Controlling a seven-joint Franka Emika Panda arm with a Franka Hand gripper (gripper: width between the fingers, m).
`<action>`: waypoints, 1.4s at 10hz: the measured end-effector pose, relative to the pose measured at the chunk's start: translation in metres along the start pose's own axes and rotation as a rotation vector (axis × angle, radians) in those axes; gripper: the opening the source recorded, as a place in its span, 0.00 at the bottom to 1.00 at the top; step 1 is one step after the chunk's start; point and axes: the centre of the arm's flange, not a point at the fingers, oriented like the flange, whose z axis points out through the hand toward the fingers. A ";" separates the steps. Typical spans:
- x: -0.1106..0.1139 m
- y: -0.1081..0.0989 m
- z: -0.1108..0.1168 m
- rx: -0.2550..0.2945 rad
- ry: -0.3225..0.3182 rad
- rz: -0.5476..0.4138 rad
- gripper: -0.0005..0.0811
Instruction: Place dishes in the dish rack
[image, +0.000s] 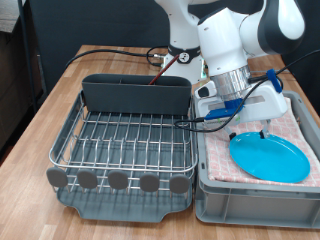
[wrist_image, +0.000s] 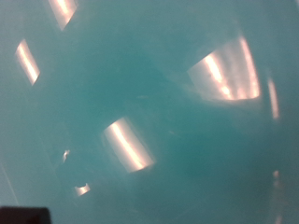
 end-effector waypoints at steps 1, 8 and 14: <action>0.000 0.000 0.000 0.000 0.000 0.000 0.66; 0.000 -0.001 0.000 0.004 0.005 0.001 0.05; 0.008 -0.011 -0.018 -0.016 0.070 -0.004 0.05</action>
